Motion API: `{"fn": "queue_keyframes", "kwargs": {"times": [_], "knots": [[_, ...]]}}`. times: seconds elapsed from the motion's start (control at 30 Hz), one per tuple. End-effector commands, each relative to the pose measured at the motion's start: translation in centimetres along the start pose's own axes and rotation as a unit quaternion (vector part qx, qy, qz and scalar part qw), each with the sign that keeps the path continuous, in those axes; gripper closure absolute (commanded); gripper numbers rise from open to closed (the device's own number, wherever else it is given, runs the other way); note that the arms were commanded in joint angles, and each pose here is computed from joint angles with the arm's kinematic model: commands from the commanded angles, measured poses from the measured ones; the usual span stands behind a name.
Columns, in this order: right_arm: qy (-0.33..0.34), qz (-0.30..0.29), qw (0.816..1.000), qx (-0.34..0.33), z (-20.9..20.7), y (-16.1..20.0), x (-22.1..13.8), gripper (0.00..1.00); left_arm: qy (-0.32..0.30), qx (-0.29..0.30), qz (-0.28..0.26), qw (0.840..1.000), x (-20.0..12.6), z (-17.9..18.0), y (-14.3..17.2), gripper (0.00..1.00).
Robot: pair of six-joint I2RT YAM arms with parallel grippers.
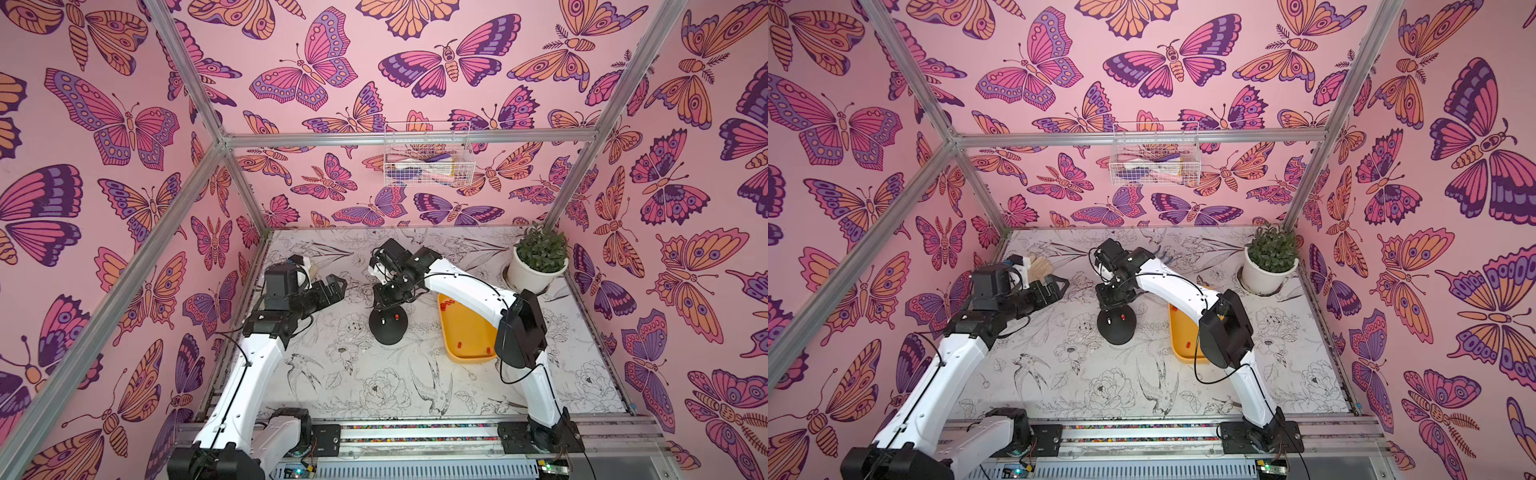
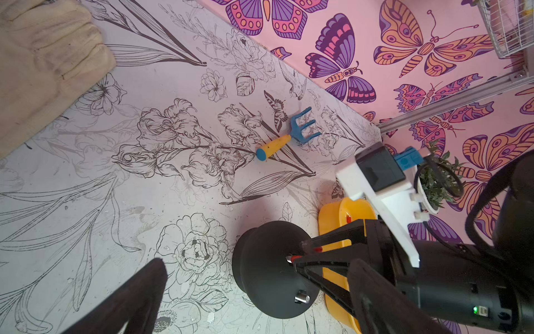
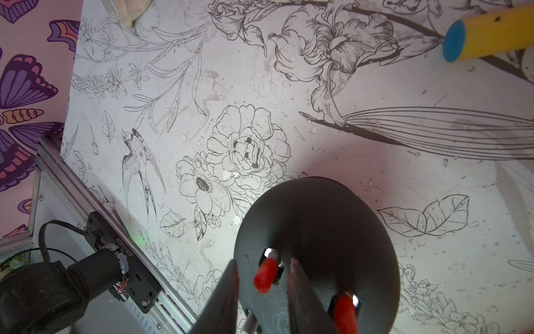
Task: Cover the protruding screws with screw protection sleeves
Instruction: Attach the screw protection sleeve to the screw.
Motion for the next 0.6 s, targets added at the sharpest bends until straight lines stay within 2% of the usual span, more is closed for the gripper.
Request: {"fn": "queue_keyframes", "kwargs": {"times": [0.0, 0.57], "knots": [[0.003, -0.018, 1.0, -0.01, 0.69, -0.08, -1.96, 0.71, 0.006, -0.005, 0.0, 1.0, -0.01, 0.16, 0.22, 0.0], [0.003, -0.015, 1.0, -0.007, 0.56, 0.23, -1.79, 0.88, 0.009, -0.005, 0.001, 1.0, 0.01, 0.1, 0.23, 0.0]]}}
Point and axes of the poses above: each gripper's point midway between its finger pads, its own x axis out along the fingers, its own z axis along the line the jaws close on, y = z × x, the point moved 5 cm from there along -x, back along the fingers, and after that the axes turned 2 degrees about -x, right-handed, at the moved point
